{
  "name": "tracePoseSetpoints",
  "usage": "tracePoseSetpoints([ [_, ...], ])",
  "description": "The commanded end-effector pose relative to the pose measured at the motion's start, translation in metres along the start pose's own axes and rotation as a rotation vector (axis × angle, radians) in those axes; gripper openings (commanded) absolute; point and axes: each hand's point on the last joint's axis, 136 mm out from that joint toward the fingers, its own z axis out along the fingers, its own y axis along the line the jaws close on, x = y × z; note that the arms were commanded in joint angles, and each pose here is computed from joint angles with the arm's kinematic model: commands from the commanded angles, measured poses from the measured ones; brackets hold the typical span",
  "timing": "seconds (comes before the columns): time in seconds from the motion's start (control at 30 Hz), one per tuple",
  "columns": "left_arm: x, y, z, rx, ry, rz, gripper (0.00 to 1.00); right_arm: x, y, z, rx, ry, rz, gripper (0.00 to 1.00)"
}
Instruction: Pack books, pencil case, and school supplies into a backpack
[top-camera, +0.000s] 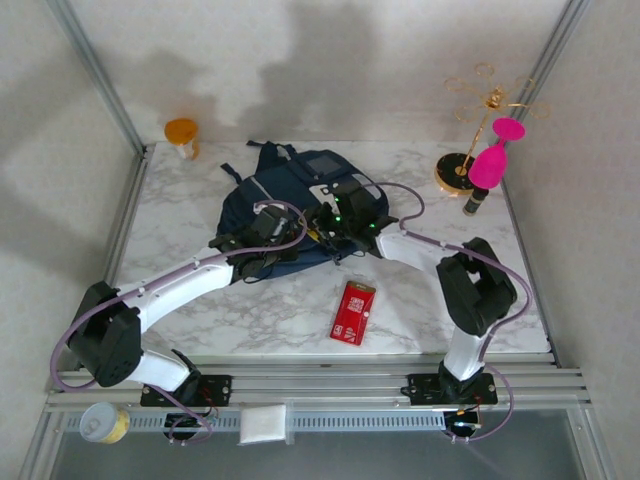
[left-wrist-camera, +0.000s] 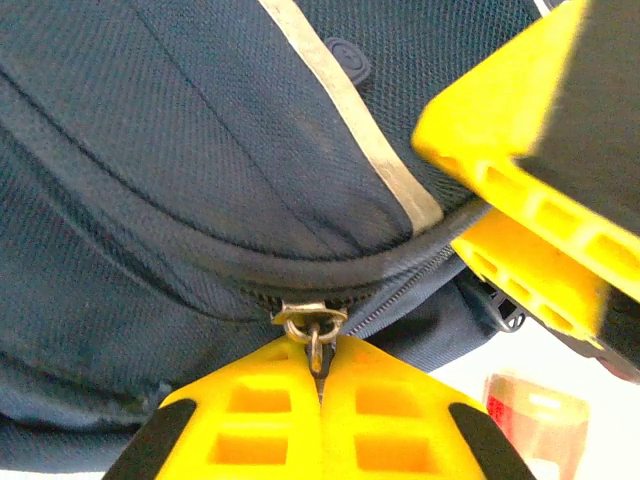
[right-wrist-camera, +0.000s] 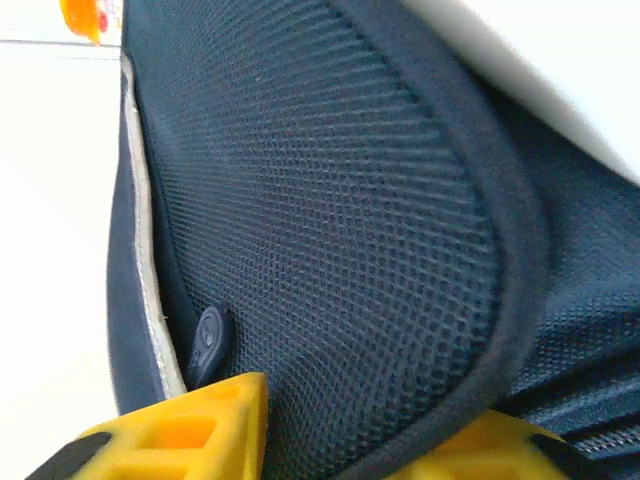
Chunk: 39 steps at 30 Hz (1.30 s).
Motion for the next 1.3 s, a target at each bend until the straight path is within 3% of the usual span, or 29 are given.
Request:
tracePoseSetpoints([
  [0.0, -0.004, -0.007, -0.001, 0.021, -0.016, 0.039, 0.0, -0.025, 0.029, 0.005, -0.011, -0.12, -0.14, 0.14],
  [0.07, -0.004, -0.007, -0.002, 0.023, -0.015, 0.049, 0.0, -0.023, 0.027, 0.006, -0.014, -0.115, -0.158, 0.01],
  [0.1, -0.004, -0.008, -0.002, 0.027, -0.016, 0.052, 0.0, -0.023, 0.027, 0.006, -0.01, -0.112, -0.178, 0.0],
  [0.3, 0.006, -0.015, -0.009, 0.065, 0.022, 0.025, 0.0, -0.02, 0.026, -0.017, 0.049, -0.067, -0.394, 0.0],
  [0.5, 0.021, 0.023, -0.009, -0.071, 0.046, 0.006, 0.0, -0.074, -0.009, -0.074, 0.078, -0.028, -0.456, 0.0],
  [0.63, 0.014, 0.024, -0.004, -0.031, 0.044, 0.007, 0.0, -0.089, -0.021, -0.084, 0.144, 0.015, -0.549, 0.0],
  [0.8, 0.001, 0.013, 0.004, 0.033, 0.026, 0.048, 0.0, -0.133, -0.043, -0.11, 0.204, -0.117, -0.407, 0.0],
  [0.97, -0.008, -0.024, 0.002, 0.163, 0.002, 0.082, 0.0, -0.105, -0.02, -0.093, 0.083, -0.036, -0.38, 0.0],
  [1.07, -0.019, -0.049, -0.006, 0.218, -0.056, 0.087, 0.0, -0.1, -0.023, -0.095, 0.066, -0.05, -0.358, 0.11],
  [1.17, -0.021, -0.067, -0.004, 0.251, -0.044, 0.034, 0.02, -0.082, -0.02, -0.089, 0.034, -0.022, -0.358, 0.27],
  [1.27, -0.021, -0.087, -0.009, 0.256, -0.073, 0.016, 0.14, -0.074, -0.039, -0.079, 0.037, -0.007, -0.254, 0.35],
])
